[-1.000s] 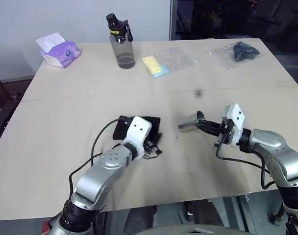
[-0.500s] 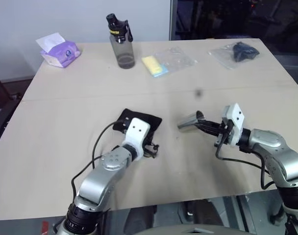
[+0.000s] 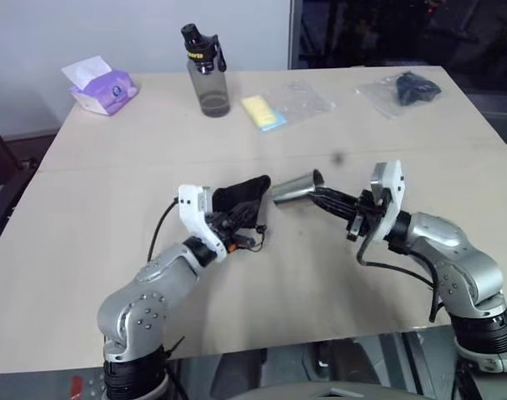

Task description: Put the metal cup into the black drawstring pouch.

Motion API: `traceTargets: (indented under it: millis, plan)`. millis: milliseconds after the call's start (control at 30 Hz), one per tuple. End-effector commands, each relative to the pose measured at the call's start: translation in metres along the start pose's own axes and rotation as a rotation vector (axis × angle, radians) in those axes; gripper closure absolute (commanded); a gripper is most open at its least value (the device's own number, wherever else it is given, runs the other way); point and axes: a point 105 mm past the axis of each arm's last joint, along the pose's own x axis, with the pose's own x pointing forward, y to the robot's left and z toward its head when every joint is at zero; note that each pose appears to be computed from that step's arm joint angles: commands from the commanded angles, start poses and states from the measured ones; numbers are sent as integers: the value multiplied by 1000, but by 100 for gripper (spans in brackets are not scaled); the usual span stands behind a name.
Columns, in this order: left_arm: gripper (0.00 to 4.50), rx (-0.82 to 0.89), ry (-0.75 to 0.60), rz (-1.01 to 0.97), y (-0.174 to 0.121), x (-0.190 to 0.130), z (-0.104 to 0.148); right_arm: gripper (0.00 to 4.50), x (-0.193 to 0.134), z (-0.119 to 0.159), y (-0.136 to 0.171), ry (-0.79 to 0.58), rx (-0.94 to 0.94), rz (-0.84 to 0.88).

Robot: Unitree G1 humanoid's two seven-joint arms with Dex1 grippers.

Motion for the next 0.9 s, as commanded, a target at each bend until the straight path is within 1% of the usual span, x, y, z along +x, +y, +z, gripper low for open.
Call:
traceTargets:
  millis: [33,167,267,367,400,433,467,500,533,600,700,767,800,900]
  plan:
    - [449,-50,-37,-52,-9,-4,7,450,3,22,7,-70,-33,5]
    - [449,-145,-77,-64,-7,-8,10,450,2,21,6,-61,-38,-14]
    - [449,-157,-78,-75,-6,-12,9,450,1,20,4,-50,-45,-25]
    - [356,-133,-54,-80,-6,-15,6,450,0,18,2,-44,-46,-33]
    - [309,-118,-43,-67,-4,-16,4,450,-1,18,1,-42,-45,-35]
    - [290,-96,-28,-51,-2,-17,2,450,-1,17,1,-40,-44,-37]
    - [224,-90,-25,-41,0,-18,1,450,-1,16,1,-38,-44,-38]
    - [204,-80,-20,-35,2,-19,0,450,-1,15,1,-37,-43,-40]
    - [165,-9,3,-17,5,-20,-2,450,-2,14,0,-33,-42,-42]
    - [165,176,62,20,13,-22,-4,450,-3,12,-1,-27,-41,-45]
    - [165,314,79,34,18,-21,-2,450,-4,11,-2,-22,-42,-49]
    - [165,487,122,20,17,-18,-4,450,-4,9,-3,-19,-45,-52]
    - [165,544,131,2,13,-16,-6,450,-4,9,-3,-19,-46,-54]
    - [165,542,117,-41,-2,-7,-10,450,-4,7,-4,-20,-49,-61]
